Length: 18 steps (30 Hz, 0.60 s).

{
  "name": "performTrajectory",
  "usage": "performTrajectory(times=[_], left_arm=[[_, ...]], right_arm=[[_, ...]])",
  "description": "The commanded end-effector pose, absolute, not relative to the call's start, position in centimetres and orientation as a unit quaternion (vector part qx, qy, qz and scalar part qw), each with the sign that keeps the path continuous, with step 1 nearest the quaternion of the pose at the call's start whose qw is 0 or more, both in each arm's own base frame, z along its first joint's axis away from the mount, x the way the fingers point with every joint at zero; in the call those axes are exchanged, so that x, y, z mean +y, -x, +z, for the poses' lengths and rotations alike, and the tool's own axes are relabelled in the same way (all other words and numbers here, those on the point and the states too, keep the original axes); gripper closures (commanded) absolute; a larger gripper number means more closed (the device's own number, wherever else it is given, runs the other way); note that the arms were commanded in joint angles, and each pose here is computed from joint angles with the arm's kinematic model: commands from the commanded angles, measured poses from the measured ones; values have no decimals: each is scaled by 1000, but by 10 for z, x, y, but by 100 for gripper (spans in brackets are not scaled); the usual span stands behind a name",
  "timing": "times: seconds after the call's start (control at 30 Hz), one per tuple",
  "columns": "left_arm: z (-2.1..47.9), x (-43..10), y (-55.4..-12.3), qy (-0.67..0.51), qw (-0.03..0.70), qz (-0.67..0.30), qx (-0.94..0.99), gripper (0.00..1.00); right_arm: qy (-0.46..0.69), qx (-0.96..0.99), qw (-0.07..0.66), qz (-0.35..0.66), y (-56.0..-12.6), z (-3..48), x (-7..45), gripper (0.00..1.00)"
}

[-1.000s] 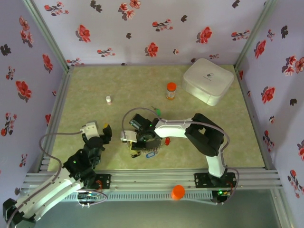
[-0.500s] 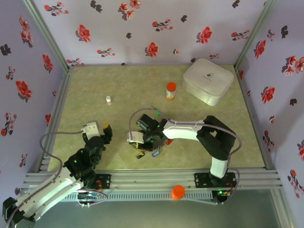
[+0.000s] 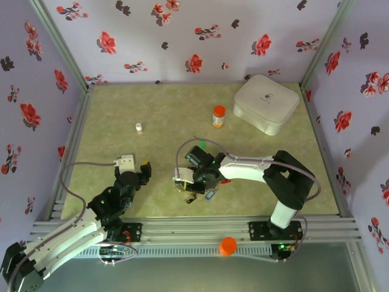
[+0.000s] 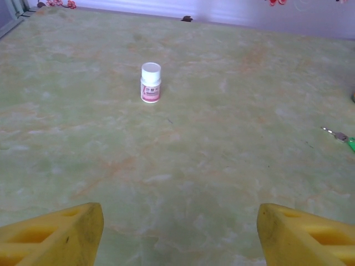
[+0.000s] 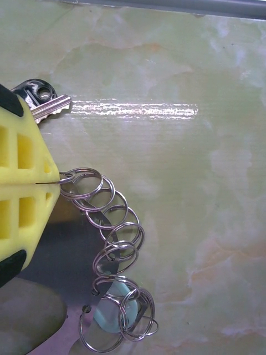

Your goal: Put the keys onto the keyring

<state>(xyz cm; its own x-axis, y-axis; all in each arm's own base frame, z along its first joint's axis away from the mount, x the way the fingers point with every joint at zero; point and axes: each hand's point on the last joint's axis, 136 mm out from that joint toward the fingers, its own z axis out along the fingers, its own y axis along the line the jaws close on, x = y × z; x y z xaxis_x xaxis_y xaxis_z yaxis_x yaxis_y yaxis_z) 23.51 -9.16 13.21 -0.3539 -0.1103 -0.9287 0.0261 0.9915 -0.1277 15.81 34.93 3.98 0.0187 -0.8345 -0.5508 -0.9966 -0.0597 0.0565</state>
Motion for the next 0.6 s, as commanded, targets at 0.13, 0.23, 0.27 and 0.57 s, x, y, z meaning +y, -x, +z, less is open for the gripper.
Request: performTrajectory(times=[0.13,0.23,0.27,0.57], left_arm=[[149,-96,-241,30,588,-75,805,27],[149,-96,-241,31,589,-74,804,27],[149,-96,-241,30,590,-74,804,27],[150,-96,-241,28,592,-71,803,27]], right_arm=[[700,665,155,208,-152,29,345,100],[705,663,147,204,-150,26,344,100],[707,662,143,203,-149,24,344,100],[715,658,119,204,-141,20,341,94]])
